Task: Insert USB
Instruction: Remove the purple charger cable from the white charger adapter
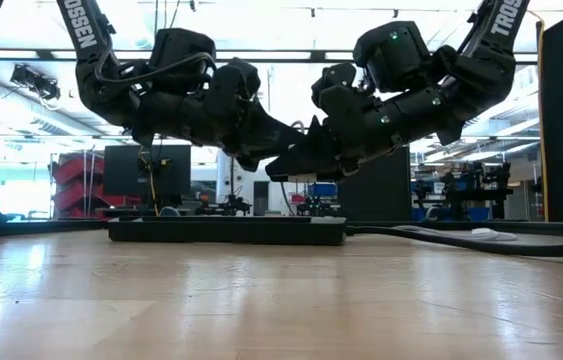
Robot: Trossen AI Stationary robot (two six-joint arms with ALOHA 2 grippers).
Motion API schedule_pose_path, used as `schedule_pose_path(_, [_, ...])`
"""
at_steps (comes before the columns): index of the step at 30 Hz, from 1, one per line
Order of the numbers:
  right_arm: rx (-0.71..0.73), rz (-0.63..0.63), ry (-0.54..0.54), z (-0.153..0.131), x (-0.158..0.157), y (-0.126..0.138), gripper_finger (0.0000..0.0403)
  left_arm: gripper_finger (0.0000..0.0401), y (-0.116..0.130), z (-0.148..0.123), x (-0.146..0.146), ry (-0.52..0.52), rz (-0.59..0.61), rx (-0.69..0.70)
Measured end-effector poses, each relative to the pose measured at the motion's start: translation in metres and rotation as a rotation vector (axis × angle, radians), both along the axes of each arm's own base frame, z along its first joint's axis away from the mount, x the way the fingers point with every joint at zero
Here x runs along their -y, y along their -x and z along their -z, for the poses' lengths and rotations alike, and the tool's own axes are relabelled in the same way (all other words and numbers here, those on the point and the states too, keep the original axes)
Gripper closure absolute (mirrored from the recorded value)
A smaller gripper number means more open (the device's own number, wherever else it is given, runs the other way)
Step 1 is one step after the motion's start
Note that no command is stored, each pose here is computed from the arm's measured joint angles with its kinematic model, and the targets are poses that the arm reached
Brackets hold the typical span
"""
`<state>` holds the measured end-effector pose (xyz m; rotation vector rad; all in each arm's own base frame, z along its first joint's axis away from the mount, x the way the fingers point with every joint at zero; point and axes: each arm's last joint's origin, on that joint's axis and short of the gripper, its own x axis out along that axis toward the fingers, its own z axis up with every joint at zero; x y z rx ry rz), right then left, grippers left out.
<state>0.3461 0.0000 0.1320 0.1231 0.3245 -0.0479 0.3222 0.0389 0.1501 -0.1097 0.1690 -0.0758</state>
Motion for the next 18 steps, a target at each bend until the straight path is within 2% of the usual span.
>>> schedule_pose_path(2, [-0.003,0.001,0.0,0.0003,0.0002,0.0001,0.0293,0.0389,0.0,-0.0003,0.0,-0.002,0.003,0.006])
schedule_pose_path(18, [-0.063,0.054,-0.038,0.004,0.0069,0.0016,0.0293,0.0399,-0.0002,-0.0023,0.0008,-0.05,0.008,0.036])
